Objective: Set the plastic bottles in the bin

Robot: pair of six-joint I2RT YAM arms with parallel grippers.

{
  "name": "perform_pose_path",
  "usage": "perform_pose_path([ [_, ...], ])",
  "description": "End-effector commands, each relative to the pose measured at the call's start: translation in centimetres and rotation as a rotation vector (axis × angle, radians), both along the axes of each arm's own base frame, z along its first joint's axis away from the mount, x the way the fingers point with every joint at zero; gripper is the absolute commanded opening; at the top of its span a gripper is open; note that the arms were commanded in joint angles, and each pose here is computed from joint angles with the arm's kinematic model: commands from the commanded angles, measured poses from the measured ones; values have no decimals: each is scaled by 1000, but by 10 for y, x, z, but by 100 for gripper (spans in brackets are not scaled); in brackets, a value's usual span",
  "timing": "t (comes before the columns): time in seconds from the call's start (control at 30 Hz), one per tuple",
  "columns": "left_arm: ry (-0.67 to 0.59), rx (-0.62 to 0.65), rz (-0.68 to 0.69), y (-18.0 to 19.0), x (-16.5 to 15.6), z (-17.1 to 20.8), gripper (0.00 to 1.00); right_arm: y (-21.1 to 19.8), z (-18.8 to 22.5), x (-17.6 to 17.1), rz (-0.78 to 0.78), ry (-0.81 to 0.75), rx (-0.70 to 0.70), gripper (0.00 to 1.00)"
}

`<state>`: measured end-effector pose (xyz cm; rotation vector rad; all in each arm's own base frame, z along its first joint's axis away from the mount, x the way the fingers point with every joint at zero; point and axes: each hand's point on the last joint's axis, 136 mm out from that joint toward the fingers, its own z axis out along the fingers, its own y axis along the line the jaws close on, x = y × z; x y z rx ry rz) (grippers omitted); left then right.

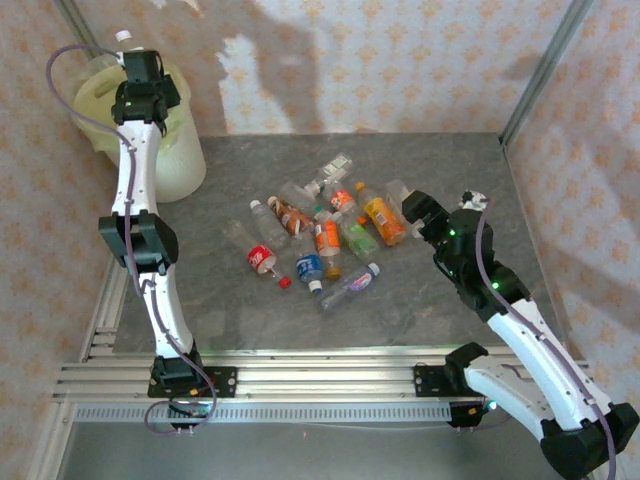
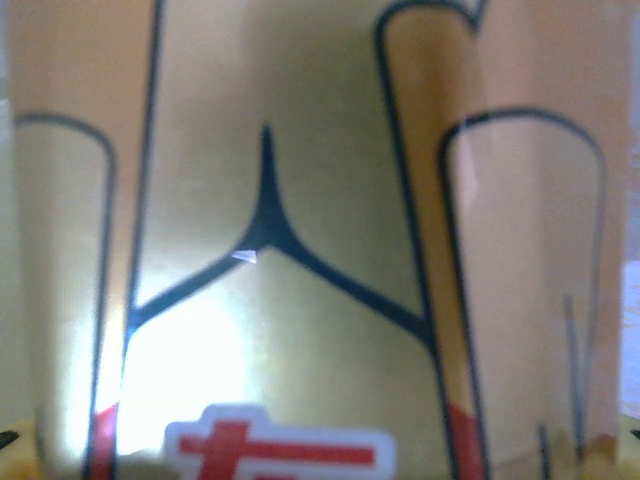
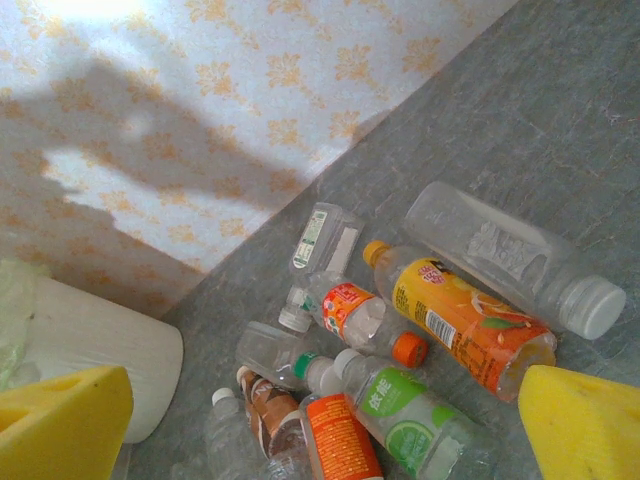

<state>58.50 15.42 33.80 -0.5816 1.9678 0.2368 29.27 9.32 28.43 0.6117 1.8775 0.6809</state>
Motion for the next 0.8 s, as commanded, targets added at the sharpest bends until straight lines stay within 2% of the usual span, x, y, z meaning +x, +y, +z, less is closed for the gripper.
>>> perform_pose_path([
  [0.0, -52, -89, -100, -23, 2, 16, 61, -5, -1, 0, -25, 9, -6, 99],
  [0.27, -75, -251, -195, -47, 11, 8, 66, -6, -4, -1, -29, 18, -24, 99],
  [0.47, -70, -308, -219, -52, 19, -4, 74, -6, -7, 0, -28, 23, -32, 99],
  [0.77, -100, -332, -223, -48, 17, 10, 82, -6, -10, 1, -30, 25, -37, 99],
])
